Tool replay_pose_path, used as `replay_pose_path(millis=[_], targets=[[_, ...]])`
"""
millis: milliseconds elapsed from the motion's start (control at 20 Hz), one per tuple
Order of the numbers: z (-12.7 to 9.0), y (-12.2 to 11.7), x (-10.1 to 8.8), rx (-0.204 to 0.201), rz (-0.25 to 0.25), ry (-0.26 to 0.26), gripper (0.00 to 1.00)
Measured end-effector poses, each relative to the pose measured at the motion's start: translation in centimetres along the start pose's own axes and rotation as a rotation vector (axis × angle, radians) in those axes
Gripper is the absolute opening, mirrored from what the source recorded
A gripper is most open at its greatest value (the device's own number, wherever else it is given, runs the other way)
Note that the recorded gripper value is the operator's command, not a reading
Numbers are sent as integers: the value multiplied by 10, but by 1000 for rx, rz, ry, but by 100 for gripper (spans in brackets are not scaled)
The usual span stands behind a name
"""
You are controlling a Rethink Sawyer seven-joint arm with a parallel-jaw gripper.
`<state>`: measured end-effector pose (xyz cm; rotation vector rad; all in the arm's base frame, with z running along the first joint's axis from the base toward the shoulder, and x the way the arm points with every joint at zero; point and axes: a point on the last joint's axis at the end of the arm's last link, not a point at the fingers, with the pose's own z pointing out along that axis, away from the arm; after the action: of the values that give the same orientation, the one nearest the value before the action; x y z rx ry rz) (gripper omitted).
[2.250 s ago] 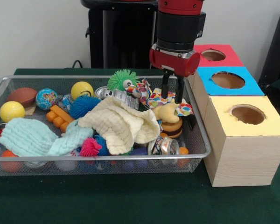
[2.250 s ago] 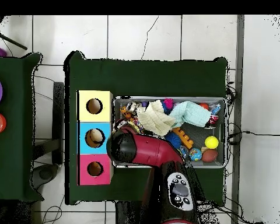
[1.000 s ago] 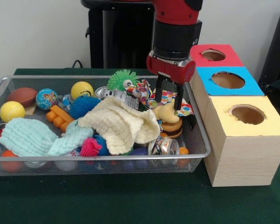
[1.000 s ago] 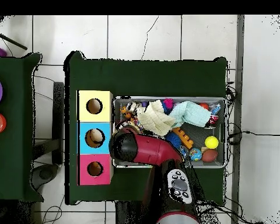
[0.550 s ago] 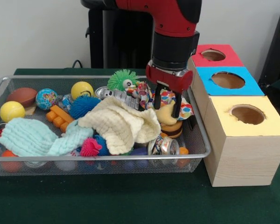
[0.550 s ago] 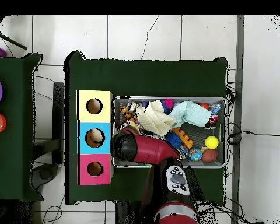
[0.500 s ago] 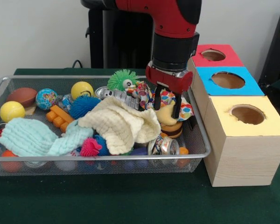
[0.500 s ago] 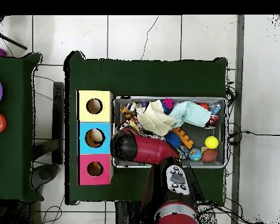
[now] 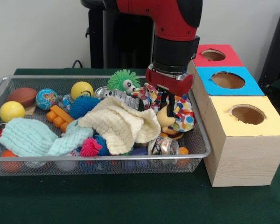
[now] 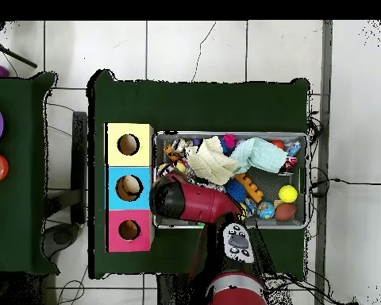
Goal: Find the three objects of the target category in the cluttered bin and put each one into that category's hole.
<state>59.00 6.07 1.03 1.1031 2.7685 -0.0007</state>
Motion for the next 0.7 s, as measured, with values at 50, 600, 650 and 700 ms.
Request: replay_pose_path(millis=[50, 600, 650, 700], targets=[[0, 1, 0, 0, -2, -2, 0], [-6, 3, 2, 11, -14, -22, 0], [-11, 5, 0, 10, -17, -29, 0], [-15, 6, -1, 9, -20, -33, 0]])
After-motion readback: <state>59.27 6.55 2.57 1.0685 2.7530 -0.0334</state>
